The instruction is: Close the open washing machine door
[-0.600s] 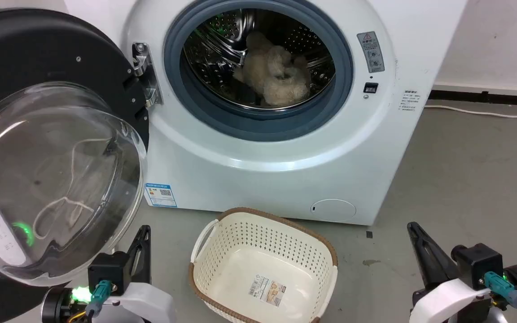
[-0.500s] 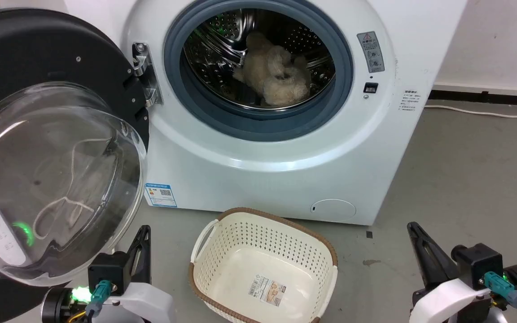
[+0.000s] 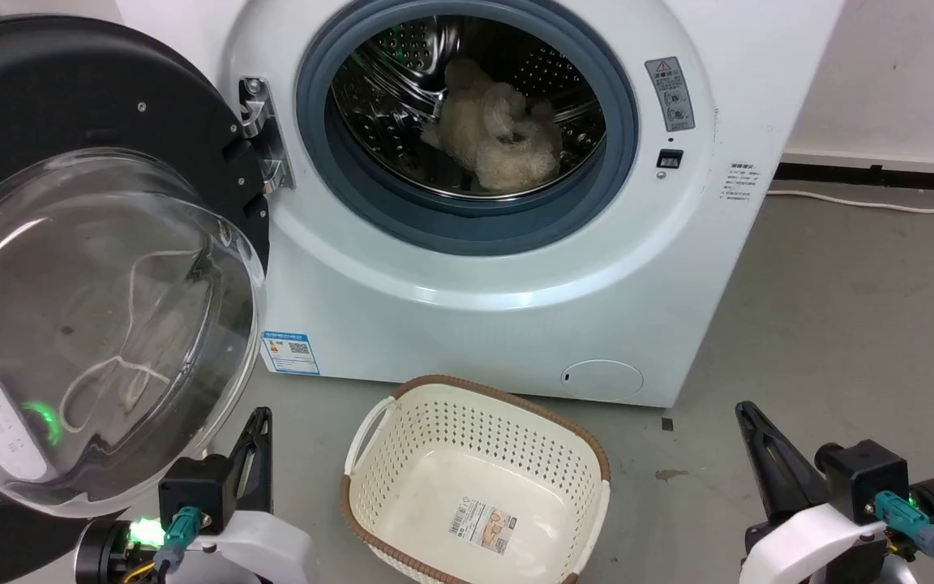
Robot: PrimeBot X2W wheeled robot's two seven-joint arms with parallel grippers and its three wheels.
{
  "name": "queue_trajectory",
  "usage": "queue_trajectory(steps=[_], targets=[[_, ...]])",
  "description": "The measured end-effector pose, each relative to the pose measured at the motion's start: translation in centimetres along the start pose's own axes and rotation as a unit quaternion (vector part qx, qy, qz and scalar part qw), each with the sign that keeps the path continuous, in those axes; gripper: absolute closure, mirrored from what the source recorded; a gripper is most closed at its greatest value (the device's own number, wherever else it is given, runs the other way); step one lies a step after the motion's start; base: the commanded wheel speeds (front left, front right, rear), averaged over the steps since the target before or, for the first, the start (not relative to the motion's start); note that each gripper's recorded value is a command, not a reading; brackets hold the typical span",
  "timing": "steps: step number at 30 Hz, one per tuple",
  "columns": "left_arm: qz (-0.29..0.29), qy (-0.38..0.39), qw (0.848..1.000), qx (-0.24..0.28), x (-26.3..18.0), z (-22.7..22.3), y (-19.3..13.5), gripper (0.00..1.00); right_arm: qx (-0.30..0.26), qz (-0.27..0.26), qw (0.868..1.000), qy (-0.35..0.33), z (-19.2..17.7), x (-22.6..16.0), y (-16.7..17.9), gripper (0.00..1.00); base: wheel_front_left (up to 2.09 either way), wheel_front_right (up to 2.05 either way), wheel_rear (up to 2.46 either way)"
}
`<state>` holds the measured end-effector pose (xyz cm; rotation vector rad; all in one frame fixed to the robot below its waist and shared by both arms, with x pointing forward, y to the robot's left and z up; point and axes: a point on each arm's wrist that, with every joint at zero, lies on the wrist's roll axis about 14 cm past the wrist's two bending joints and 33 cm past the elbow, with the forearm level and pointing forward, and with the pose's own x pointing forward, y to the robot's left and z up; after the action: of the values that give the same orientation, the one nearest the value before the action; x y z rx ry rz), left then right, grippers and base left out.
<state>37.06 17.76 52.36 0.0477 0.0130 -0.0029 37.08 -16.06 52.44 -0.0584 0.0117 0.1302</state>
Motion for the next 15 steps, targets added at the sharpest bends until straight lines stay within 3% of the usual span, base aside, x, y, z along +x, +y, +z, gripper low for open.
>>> queue_trajectory(steps=[1,2,15], targets=[[0.000,0.000,1.000,0.000,0.00,0.00,-0.02,1.00,0.000,0.000,1.000,0.000,0.00,0.00,-0.01,1.00,0.00,0.00,0.00],[0.000,0.000,1.000,0.000,0.00,-0.01,-0.01,0.00,0.000,0.000,1.000,0.000,-0.01,0.00,-0.01,0.00,0.00,0.00,0.00],[-0.002,-0.012,1.000,0.002,-0.40,0.35,-0.16,0.00,0.006,0.005,1.000,-0.013,0.41,0.32,0.30,0.00,0.00,0.00,0.00]])
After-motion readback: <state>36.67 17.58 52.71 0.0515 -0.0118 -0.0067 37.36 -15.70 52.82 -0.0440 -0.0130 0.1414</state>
